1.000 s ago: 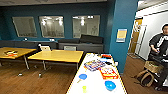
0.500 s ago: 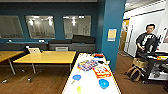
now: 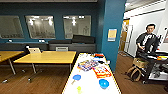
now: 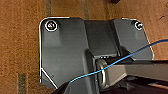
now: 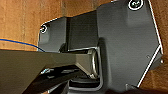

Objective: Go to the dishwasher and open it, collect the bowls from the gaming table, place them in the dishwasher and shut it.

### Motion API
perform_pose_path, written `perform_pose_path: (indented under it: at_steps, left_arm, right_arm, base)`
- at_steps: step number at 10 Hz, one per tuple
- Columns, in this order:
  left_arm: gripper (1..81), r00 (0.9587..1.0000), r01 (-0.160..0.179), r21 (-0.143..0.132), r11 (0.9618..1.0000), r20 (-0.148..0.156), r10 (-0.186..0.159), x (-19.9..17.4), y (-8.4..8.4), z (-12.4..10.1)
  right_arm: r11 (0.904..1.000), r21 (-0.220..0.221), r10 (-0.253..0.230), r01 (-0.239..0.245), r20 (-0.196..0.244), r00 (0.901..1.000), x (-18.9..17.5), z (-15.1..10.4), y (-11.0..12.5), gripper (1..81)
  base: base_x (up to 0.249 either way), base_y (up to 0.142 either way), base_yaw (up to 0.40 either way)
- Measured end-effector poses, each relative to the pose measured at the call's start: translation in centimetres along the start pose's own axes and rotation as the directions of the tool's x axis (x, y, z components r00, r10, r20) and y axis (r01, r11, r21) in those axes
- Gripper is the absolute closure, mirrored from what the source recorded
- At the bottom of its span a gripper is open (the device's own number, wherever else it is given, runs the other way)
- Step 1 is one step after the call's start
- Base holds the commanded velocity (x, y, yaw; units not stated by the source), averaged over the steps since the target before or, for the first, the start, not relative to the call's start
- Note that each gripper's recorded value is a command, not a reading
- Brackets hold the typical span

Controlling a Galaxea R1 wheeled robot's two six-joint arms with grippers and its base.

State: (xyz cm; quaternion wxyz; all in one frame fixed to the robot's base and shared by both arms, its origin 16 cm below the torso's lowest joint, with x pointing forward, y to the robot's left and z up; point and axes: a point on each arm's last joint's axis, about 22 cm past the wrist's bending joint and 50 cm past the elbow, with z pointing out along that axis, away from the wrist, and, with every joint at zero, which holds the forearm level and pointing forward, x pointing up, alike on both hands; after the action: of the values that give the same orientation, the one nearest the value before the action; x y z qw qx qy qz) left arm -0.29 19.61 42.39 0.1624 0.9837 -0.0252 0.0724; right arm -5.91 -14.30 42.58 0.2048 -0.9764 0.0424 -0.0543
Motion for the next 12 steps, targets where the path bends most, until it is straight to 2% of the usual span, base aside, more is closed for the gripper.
perform_pose_path:
  at_steps: [3, 6, 8, 11, 12]
  left_arm:
    - [1.0, 0.9999, 0.004, 0.0, 1.0, 0.014, -0.004, -1.3, 0.0, -0.1]
    - [1.0, 1.0, -0.001, 0.0, 1.0, -0.007, 0.001, 0.3, 0.0, 0.0]
    - [1.0, 1.0, 0.001, 0.0, 1.0, 0.003, -0.001, -0.3, 0.0, 0.0]
    - [1.0, 0.9999, -0.002, -0.001, 1.0, -0.015, 0.002, 0.9, 0.0, 0.0]
    - [1.0, 1.0, 0.001, -0.001, 1.0, 0.0, -0.001, -0.2, 0.0, 0.0]
  right_arm:
    - [1.0, -0.002, 0.004, -0.004, 0.01, 0.9999, -1.0, -0.1, 0.1, 1.0]
    - [1.0, -0.001, 0.003, -0.003, -0.001, 1.0, 0.0, 0.0, 0.0, 1.0]
    - [1.0, -0.002, 0.006, -0.006, 0.003, 1.0, -0.2, 0.0, 0.1, 1.0]
    - [1.0, 0.006, 0.002, -0.002, -0.013, 0.9999, 1.0, 0.0, -0.2, 1.0]
    - [0.9999, 0.009, 0.006, -0.006, -0.005, 1.0, 0.3, -0.1, -0.1, 1.0]
  base:
    - [0.097, 0.0, 0.0]
    - [0.125, 0.0, 0.0]
    - [0.109, -0.036, 0.0]
    - [0.0, 0.0, 0.0]
    - [0.0, 0.0, 0.0]
